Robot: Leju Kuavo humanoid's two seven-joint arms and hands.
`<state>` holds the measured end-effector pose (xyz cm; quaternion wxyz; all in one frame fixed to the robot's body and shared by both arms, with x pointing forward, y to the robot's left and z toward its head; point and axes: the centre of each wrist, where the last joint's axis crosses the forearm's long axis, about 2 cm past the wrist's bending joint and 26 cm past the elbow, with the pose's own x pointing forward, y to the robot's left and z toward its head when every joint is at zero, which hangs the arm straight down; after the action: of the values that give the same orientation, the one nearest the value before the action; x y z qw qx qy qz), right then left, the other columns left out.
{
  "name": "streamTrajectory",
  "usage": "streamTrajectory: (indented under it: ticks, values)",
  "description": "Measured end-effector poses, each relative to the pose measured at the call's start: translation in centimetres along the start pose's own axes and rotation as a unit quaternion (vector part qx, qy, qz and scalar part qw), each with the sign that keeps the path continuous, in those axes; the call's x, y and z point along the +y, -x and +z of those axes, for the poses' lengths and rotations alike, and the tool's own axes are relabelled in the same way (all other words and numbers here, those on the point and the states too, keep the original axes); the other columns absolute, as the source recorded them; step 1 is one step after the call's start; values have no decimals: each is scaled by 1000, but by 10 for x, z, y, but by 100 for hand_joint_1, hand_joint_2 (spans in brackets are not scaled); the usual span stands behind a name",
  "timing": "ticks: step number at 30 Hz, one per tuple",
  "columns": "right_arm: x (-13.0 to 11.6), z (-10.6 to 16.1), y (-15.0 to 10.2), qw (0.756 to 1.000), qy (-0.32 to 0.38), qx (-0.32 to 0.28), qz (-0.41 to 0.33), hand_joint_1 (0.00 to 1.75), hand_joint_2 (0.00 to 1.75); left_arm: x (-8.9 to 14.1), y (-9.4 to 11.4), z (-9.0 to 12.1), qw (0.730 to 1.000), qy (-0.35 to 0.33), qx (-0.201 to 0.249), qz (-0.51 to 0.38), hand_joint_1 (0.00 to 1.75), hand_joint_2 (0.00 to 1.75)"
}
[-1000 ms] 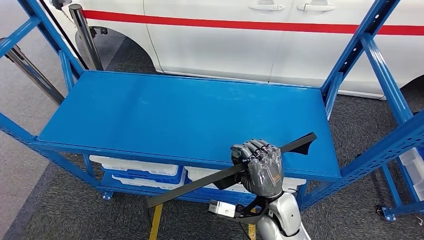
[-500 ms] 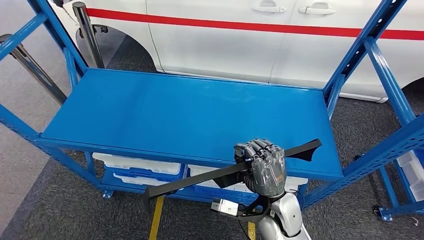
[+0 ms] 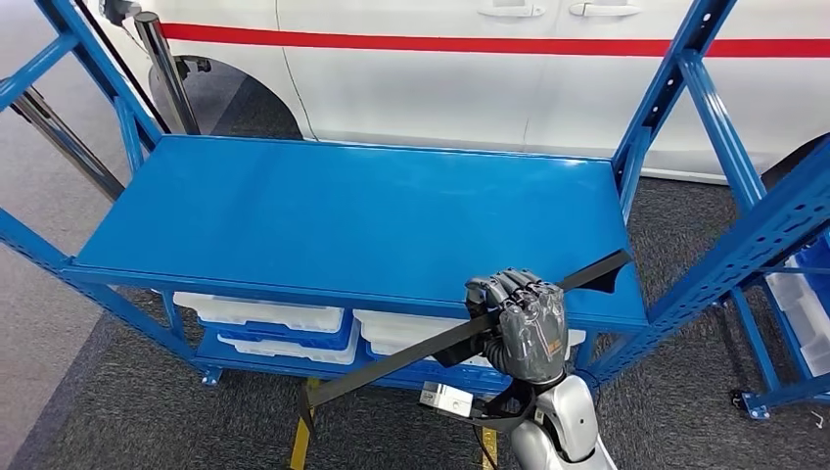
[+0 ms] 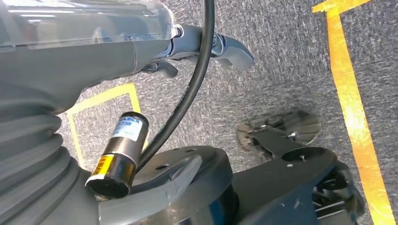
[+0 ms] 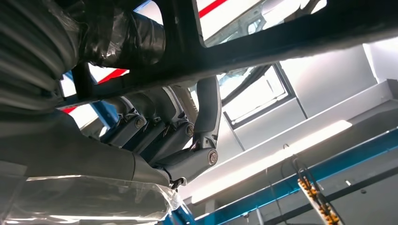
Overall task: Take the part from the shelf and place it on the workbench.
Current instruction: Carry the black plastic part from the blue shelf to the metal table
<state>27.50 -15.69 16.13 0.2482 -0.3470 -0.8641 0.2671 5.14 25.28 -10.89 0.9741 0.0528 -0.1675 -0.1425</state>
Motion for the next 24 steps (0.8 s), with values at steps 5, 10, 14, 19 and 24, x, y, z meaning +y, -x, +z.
streamTrajectory:
  ticks: [5, 10, 14, 19, 24]
  values:
    - [0, 0, 1, 1000, 0, 6, -1, 175, 175, 0, -1, 0, 1000, 0, 0, 0, 0, 175]
    - [0, -2, 1, 1000, 2, 9, -3, 175, 175, 1, -3, -1, 1000, -1, 0, -1, 0, 175]
    - [0, -2, 2, 1000, 3, 9, -3, 175, 175, -1, -4, 0, 1000, 1, 2, -2, 0, 175]
    - [-1, -1, 4, 1000, 2, 11, -4, 175, 175, -1, -3, 0, 1000, 1, 4, -3, 0, 175]
    - [-1, -2, 5, 1000, 4, 13, -6, 175, 175, -2, -4, 0, 1000, 1, 4, -4, 0, 175]
